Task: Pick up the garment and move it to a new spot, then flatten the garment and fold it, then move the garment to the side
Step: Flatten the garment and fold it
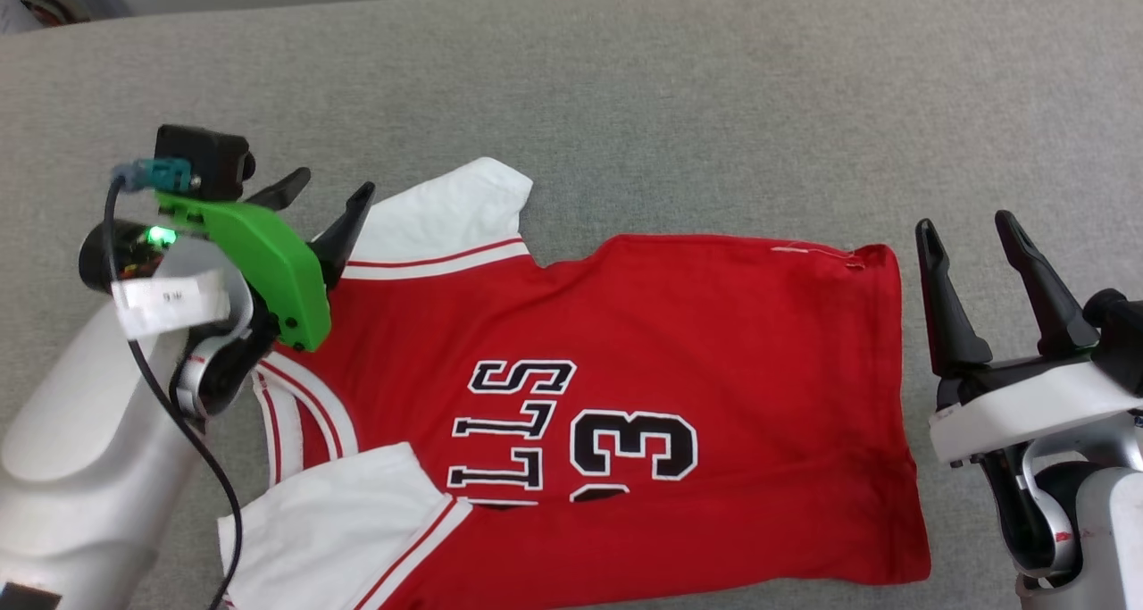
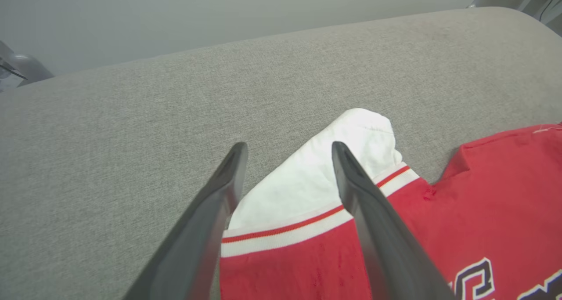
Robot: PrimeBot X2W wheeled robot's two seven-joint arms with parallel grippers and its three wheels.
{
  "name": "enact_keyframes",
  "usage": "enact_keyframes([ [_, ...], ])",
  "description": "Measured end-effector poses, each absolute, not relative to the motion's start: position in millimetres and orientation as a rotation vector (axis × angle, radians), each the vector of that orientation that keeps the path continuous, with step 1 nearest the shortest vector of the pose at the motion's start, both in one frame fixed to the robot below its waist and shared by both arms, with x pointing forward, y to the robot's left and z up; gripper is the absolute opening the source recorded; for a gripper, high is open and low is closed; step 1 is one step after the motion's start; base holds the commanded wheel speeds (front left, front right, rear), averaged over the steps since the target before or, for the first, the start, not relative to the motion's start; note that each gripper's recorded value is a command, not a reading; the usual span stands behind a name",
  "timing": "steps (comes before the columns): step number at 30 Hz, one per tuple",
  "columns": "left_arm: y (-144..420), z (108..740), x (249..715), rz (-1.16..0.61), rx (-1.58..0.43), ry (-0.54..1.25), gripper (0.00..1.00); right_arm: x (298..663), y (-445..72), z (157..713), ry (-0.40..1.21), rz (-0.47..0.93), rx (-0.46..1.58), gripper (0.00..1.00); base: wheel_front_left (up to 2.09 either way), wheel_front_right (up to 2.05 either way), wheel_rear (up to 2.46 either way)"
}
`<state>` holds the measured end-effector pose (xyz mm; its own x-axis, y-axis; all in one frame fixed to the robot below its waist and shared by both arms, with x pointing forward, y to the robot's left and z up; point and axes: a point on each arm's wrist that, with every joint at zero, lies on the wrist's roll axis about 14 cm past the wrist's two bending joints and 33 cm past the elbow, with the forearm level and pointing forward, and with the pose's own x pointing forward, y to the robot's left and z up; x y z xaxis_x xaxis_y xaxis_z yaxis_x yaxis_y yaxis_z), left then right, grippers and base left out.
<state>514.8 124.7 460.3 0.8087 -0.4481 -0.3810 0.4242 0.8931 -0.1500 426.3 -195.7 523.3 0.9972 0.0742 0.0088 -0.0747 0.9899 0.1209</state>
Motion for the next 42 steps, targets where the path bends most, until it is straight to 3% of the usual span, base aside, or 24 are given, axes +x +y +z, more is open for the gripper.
enact_keyframes([
  [7,113,433,543,-0.557,0.026,0.673,1.00,431,-206,505,0.040,0.038,0.127,1.00,0.00,0.00,0.00],
  [19,108,360,534,-0.647,0.022,1.120,1.00,427,-231,468,0.113,-0.062,0.163,1.00,0.00,0.00,0.00],
  [20,107,359,534,-0.654,0.024,1.133,0.58,426,-234,465,0.120,-0.073,0.165,1.00,0.00,0.00,0.00],
  [22,106,354,534,-0.664,0.017,1.162,0.00,424,-240,460,0.132,-0.093,0.168,1.00,0.00,0.00,0.00],
  [32,103,357,533,-0.652,-0.014,1.101,0.00,436,-241,447,0.199,-0.070,0.225,1.00,0.00,0.00,0.00],
  [42,104,394,529,-0.640,0.016,0.904,0.00,449,-214,416,0.568,0.162,0.129,1.00,0.00,0.00,0.00],
])
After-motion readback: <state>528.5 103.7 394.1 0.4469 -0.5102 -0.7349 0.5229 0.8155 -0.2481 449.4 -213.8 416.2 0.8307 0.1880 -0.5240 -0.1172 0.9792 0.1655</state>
